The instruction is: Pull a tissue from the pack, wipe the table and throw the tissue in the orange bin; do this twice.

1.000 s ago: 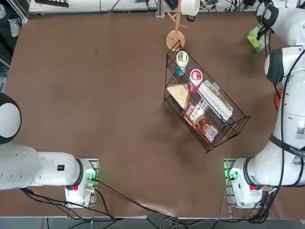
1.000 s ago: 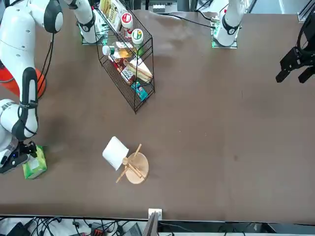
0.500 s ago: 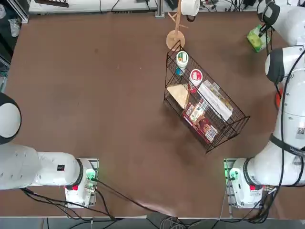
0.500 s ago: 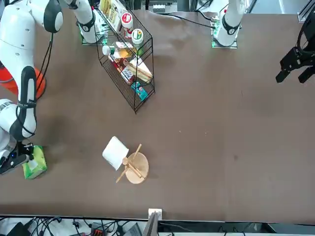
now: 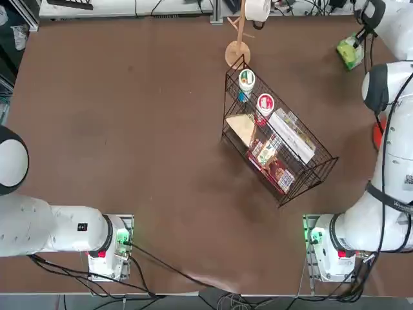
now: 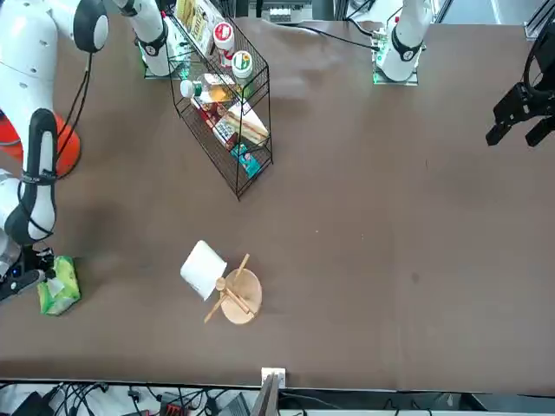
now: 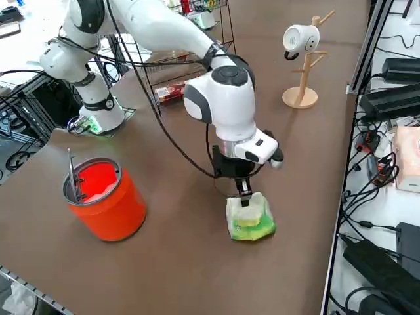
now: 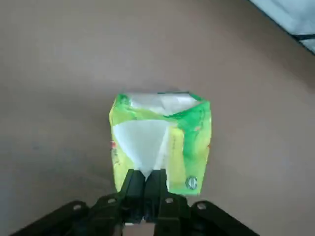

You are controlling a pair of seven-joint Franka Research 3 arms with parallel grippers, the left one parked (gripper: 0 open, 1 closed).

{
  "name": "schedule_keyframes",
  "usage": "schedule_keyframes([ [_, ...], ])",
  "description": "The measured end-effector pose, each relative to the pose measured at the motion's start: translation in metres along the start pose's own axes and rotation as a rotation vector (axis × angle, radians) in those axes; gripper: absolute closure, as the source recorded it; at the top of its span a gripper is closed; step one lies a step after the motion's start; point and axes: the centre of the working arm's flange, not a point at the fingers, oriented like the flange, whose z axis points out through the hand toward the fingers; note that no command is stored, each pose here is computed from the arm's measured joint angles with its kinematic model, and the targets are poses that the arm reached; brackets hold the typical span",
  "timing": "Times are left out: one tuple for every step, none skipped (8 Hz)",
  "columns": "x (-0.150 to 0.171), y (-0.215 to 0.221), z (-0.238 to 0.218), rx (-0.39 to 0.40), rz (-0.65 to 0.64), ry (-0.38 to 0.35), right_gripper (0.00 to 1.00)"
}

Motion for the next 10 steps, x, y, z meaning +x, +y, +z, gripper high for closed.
schedule_keyframes([
  [0.0,0.003,-0.026,0.005,0.002,0.007,0.99],
  [0.003,0.001,-0.052,0.012,-0.001,0.019,0.99],
  [0.006,-0.002,-0.069,0.014,-0.006,0.03,0.99],
  [0.007,-0.004,-0.073,0.023,-0.009,0.026,0.99],
  [0.008,-0.01,-0.073,0.049,0.002,0.012,0.99],
  [0.014,-0.023,-0.081,0.087,0.035,-0.01,0.99],
  [0.026,-0.044,-0.103,0.12,0.078,-0.043,0.99],
  [0.039,-0.072,-0.134,0.139,0.131,-0.084,0.99],
  [0.052,-0.106,-0.166,0.161,0.192,-0.127,0.99],
  [0.06,-0.138,-0.187,0.193,0.252,-0.169,0.99],
])
